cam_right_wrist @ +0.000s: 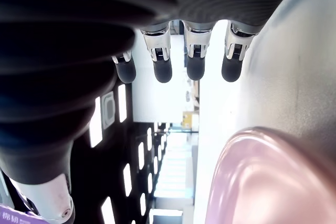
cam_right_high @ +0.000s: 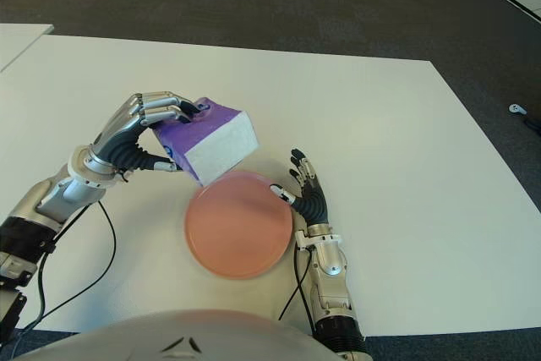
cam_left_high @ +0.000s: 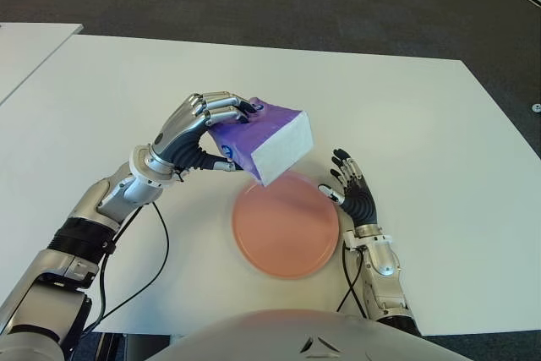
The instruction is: Put the tissue paper into the plate.
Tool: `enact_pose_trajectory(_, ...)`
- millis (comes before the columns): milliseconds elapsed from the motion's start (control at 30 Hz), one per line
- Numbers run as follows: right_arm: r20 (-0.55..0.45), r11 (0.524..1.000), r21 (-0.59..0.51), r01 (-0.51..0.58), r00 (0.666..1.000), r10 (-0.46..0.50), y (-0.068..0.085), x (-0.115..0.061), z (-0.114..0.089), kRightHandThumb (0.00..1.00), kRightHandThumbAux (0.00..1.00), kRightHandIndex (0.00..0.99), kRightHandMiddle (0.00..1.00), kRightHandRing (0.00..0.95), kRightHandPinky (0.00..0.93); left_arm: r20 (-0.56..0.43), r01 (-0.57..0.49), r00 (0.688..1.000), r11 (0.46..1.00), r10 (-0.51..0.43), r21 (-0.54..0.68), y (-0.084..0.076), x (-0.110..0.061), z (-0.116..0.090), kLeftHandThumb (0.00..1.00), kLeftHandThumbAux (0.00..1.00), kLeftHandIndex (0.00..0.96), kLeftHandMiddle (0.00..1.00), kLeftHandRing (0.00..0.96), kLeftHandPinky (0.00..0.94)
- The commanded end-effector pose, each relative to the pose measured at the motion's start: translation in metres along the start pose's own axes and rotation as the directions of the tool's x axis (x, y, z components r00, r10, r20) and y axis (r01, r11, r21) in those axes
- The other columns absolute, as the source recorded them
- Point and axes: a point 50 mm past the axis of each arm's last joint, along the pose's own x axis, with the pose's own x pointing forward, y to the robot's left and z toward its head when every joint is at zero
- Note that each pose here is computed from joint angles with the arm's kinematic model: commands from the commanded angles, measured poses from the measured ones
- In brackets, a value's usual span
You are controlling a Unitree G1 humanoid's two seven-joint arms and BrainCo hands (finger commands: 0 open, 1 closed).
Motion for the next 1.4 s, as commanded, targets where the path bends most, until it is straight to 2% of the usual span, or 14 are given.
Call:
enact_pose_trajectory(33, -0.259, 0.999, 0.024, 0.027, 0.966, -0.019, 0.001, -0.031, -0.043, 0.074, 0.696, 0.0, 0.0, 0.0, 0.0, 0.022, 0.05, 0.999, 0.999, -0.049, -0.022, 0.001, 0.002, 0.006, 0.731, 0.699, 0.443, 0.864, 0.86, 0.856)
enact_pose_trajectory(133, -0.259, 0.999, 0.025, 0.027, 0.966, -0.019, 0.001, -0.031, -0.043, 0.074, 0.696, 0.0, 0.0, 0.0, 0.0, 0.025, 0.111, 0.994, 0.994, -0.11, -0.026, -0.006, 0.003, 0.008, 0.731, 0.699, 0.443, 0.865, 0.859, 0.857)
enact_pose_trajectory(300, -0.259, 0.999, 0.025, 0.027, 0.966, -0.019, 0.002, -0.031, -0.043, 0.074, 0.696, 0.0, 0.0, 0.0, 0.0, 0.019, 0.153, 0.988, 0.988, -0.153, -0.034, -0.013, 0.003, 0.008, 0.731, 0.699, 0.443, 0.868, 0.86, 0.859)
enact_pose_trajectory(433, -0.259, 0.999, 0.024, 0.027, 0.966, -0.019, 0.002, -0.031, -0.043, 0.074, 0.696, 0.0, 0.0, 0.0, 0.0, -0.012, 0.258, 0.966, 0.965, -0.259, -0.044, -0.022, 0.0, 0.009, 0.731, 0.699, 0.443, 0.865, 0.857, 0.852)
enact_pose_trajectory(600, -0.259, 0.999, 0.025, 0.026, 0.966, -0.019, 0.003, -0.03, -0.044, 0.074, 0.696, 0.0, 0.0, 0.0, 0.0, -0.072, 0.41, 0.907, 0.91, -0.414, -0.067, -0.027, -0.005, 0.013, 0.729, 0.698, 0.444, 0.845, 0.84, 0.831)
enact_pose_trajectory(800, -0.26, 0.999, 0.025, 0.026, 0.966, -0.019, 0.005, -0.03, -0.044, 0.074, 0.696, 0.0, 0.0, 0.0, 0.0, -0.123, 0.507, 0.85, 0.859, -0.512, -0.073, -0.03, -0.009, 0.023, 0.725, 0.7, 0.443, 0.827, 0.825, 0.817)
enact_pose_trajectory(900, -0.26, 0.999, 0.025, 0.026, 0.966, -0.019, 0.006, -0.03, -0.044, 0.074, 0.696, 0.0, 0.0, 0.0, 0.0, -0.113, 0.537, 0.832, 0.839, -0.544, -0.087, -0.042, -0.009, 0.028, 0.725, 0.7, 0.443, 0.821, 0.821, 0.814)
enact_pose_trajectory(1400, -0.259, 0.999, 0.026, 0.026, 0.966, -0.018, 0.01, -0.029, -0.044, 0.074, 0.696, 0.0, 0.0, 0.0, 0.0, -0.114, 0.525, 0.837, 0.844, -0.535, -0.109, -0.053, -0.008, 0.028, 0.74, 0.699, 0.443, 0.827, 0.83, 0.813)
